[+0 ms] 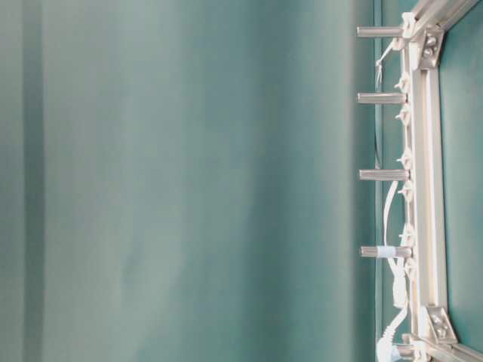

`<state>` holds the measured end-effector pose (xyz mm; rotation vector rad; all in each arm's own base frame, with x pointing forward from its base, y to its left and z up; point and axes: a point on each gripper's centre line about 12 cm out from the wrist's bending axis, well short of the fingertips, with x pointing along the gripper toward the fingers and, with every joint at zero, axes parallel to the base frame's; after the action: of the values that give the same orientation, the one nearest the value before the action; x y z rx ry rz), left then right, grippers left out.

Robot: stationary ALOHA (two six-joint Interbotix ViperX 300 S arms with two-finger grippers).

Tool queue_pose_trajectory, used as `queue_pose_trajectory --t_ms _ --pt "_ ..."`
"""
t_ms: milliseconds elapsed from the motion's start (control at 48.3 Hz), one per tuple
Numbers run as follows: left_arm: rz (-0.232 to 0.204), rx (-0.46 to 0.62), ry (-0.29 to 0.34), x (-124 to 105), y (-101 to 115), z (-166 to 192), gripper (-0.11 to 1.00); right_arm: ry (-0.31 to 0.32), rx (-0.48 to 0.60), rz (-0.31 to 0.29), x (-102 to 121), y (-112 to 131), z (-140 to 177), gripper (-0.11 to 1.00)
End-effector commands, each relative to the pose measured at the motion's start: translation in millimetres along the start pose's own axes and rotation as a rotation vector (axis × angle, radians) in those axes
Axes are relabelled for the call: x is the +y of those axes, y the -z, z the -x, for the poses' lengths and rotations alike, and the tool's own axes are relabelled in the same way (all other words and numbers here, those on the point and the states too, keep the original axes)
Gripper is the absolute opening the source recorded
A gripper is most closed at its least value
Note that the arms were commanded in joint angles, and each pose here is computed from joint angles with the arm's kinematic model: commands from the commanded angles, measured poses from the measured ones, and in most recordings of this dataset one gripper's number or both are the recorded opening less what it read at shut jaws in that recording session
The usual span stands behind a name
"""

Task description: Insert the wire through the string loop located on the right side.

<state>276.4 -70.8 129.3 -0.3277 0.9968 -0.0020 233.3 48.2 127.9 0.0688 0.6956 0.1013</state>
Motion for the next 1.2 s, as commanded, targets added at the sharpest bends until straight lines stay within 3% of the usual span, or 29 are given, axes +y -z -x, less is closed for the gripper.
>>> queue_pose_trajectory --t_ms 0,249,850,995,1036,1119,1181 --pt "0.001 0.0 0.004 -1 2 4 0.22 -0.003 -0.025 0.003 1 -7 0 0.93" --pt "0.0 0.036 -0.015 6 15 2 0.22 -0.003 -0.027 0.003 1 -7 0 0.93" --pt "0.008 0.11 -0.054 9 16 4 0.23 -0.003 -0.025 0.003 1 -7 0 0.93" --pt "0.005 0.108 -0.054 9 16 4 0.63 -0.003 -0.025 0.003 1 -7 0 0.93" --pt "0.004 0.111 -0.055 10 17 4 0.68 -0.003 -0.027 0.004 1 -8 0 0.93" --pt "0.004 0.11 -0.055 10 16 4 0.48 -0.002 -0.031 0.003 1 -8 0 0.93" --pt "0.004 0.11 -0.055 10 16 4 0.47 -0.001 -0.038 0.003 1 -9 0 0.93"
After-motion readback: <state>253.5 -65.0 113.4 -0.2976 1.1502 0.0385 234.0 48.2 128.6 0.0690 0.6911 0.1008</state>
